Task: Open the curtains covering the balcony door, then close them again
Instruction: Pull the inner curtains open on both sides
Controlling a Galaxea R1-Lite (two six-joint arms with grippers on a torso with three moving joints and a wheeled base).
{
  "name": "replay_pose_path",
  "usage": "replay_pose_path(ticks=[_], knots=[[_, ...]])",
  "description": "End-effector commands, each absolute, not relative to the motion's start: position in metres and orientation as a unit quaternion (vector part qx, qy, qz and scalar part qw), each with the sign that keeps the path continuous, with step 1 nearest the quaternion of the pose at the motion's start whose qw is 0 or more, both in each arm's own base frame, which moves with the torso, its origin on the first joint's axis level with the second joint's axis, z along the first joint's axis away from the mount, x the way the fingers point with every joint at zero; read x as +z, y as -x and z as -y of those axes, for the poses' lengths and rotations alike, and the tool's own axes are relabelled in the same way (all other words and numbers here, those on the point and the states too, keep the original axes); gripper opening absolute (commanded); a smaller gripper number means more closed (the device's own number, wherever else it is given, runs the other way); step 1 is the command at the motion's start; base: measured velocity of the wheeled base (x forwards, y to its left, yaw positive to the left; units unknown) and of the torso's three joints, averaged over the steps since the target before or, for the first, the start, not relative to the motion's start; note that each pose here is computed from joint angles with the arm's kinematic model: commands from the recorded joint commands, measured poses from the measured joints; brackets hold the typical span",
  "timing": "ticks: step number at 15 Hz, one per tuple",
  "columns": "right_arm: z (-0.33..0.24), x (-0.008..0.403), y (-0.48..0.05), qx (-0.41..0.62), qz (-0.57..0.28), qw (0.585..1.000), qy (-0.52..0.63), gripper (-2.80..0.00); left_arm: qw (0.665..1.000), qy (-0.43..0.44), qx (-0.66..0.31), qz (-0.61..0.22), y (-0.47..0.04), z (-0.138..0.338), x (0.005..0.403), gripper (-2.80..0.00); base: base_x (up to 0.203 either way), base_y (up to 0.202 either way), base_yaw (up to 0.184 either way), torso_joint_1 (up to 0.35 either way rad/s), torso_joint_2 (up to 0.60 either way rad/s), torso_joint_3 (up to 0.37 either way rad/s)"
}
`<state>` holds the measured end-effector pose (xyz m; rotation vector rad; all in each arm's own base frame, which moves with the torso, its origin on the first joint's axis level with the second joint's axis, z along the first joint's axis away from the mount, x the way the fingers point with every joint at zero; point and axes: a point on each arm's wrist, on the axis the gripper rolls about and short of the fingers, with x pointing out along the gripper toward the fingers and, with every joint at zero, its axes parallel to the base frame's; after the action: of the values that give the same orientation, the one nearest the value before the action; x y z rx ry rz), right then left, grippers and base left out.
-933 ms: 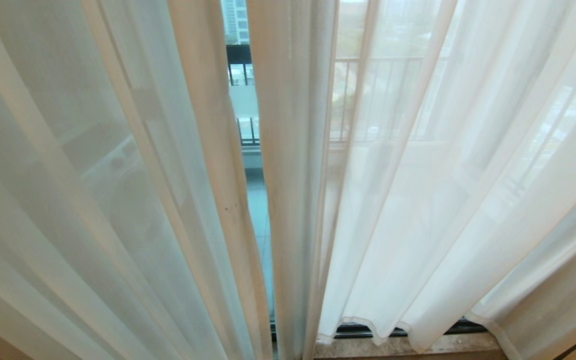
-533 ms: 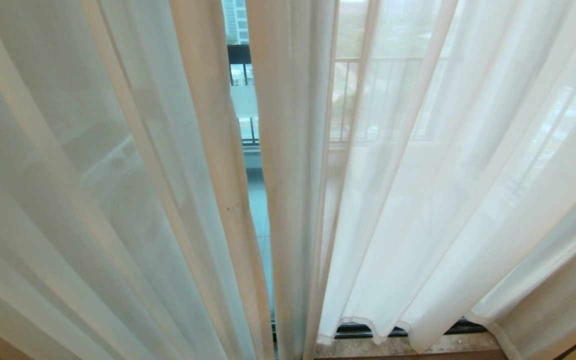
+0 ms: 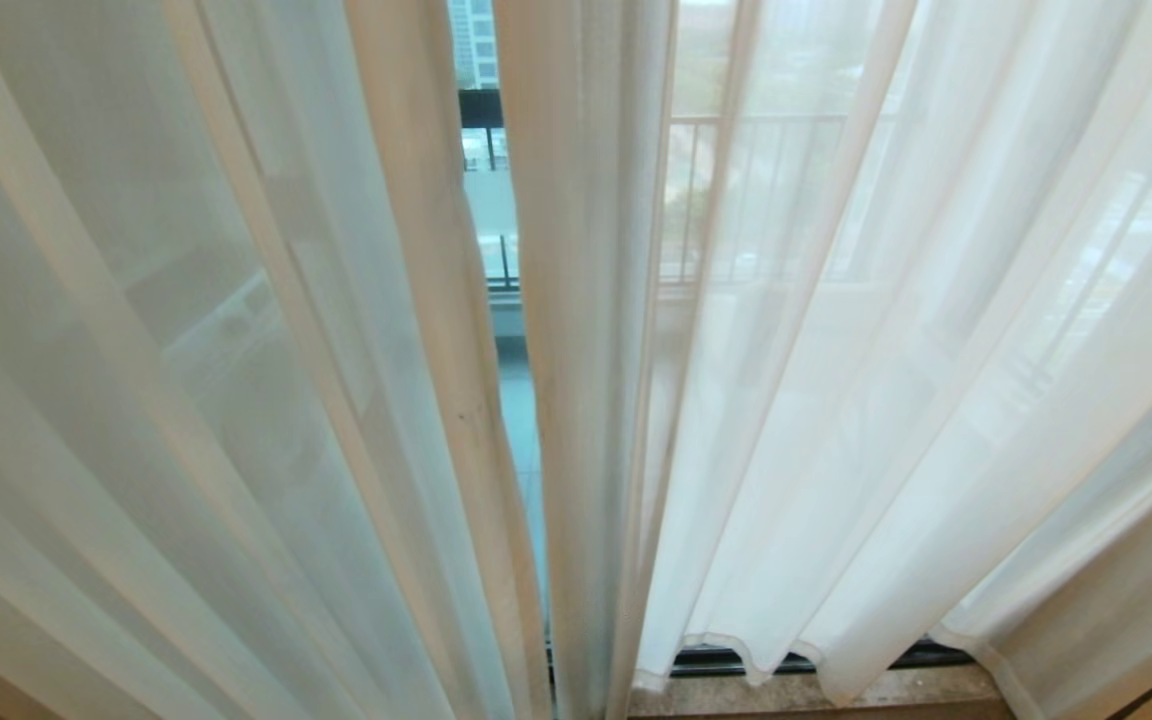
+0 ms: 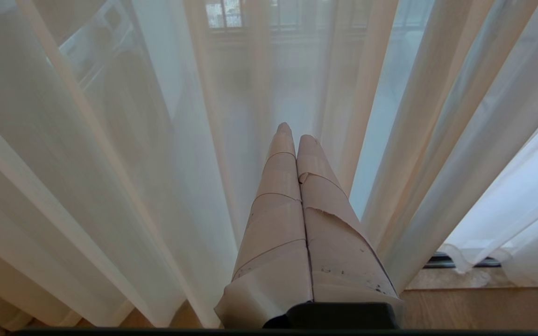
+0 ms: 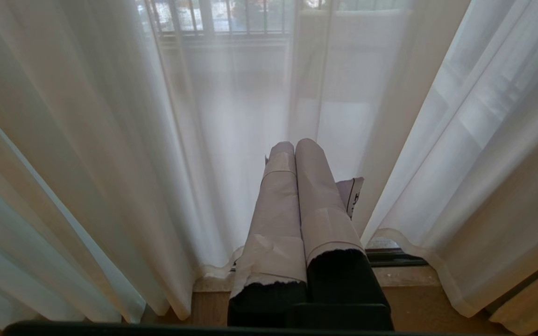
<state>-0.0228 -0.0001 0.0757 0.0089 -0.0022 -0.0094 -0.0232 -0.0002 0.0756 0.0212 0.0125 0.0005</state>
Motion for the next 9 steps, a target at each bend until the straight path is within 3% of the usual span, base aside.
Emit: replay_pose_path(ticks=[1, 4, 9], knots=[[0.000, 0.076, 0.023, -0.005, 0.001, 1.000, -0.005, -2.80, 1.000, -0.015, 0.000, -0.006, 0.023, 0.000, 0.076, -2.80, 0.000, 0.000, 0.000, 0.000, 0.00, 0.000], [0.000, 0.076, 0.023, -0.005, 0.002, 1.000, -0.005, -2.80, 1.000, -0.029, -0.006, -0.002, 0.024, 0.001, 0.078, -2.80, 0.000, 0.000, 0.000, 0.000, 0.00, 0.000], [0.000, 0.076, 0.023, -0.005, 0.001, 1.000, -0.004, -2.80, 0.998, -0.015, -0.060, -0.026, 0.009, 0.002, 0.121, -2.80, 0.000, 0.000, 0.000, 0.000, 0.00, 0.000]])
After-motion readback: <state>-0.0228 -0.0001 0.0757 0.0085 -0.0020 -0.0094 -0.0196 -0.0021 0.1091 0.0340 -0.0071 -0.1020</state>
